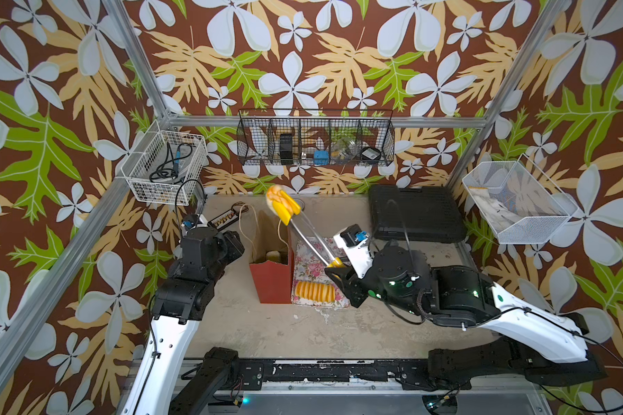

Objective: Pack bread into a paper bag
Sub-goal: Place the fake bread in the paper bag, then pick up the fake bread from the plate.

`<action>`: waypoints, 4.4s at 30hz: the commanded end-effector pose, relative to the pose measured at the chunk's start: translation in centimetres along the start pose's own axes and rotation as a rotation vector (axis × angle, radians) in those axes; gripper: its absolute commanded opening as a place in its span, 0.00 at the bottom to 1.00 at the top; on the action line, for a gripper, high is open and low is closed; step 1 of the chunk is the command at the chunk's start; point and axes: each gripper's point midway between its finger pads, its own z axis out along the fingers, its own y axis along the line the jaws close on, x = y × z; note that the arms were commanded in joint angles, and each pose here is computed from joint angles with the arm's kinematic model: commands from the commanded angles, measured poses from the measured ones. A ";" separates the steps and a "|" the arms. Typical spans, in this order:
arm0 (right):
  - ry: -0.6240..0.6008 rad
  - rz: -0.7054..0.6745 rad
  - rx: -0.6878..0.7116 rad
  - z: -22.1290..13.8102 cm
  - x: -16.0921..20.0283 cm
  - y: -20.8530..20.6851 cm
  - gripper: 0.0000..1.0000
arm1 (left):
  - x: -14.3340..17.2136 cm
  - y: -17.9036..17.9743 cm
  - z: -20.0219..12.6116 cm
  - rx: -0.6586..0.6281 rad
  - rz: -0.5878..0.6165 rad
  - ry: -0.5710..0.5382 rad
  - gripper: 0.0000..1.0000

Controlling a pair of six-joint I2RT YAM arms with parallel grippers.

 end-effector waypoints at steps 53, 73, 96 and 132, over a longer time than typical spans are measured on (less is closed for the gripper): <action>0.355 0.018 0.097 -2.5 13.3 -1.0 0.58 | -0.2 -1.5 0.6 0.072 -0.017 -0.002 0.59; 0.490 -0.022 0.210 1.6 25.0 -6.8 0.62 | -0.6 -1.7 0.3 0.066 -0.009 -0.001 0.58; 0.636 -0.085 0.168 6.1 28.5 -8.9 0.64 | -0.5 -0.9 0.0 0.036 0.000 -0.012 0.59; 0.814 0.006 0.104 7.7 28.7 -10.0 0.49 | -0.6 -0.4 -0.2 0.018 0.006 -0.029 0.59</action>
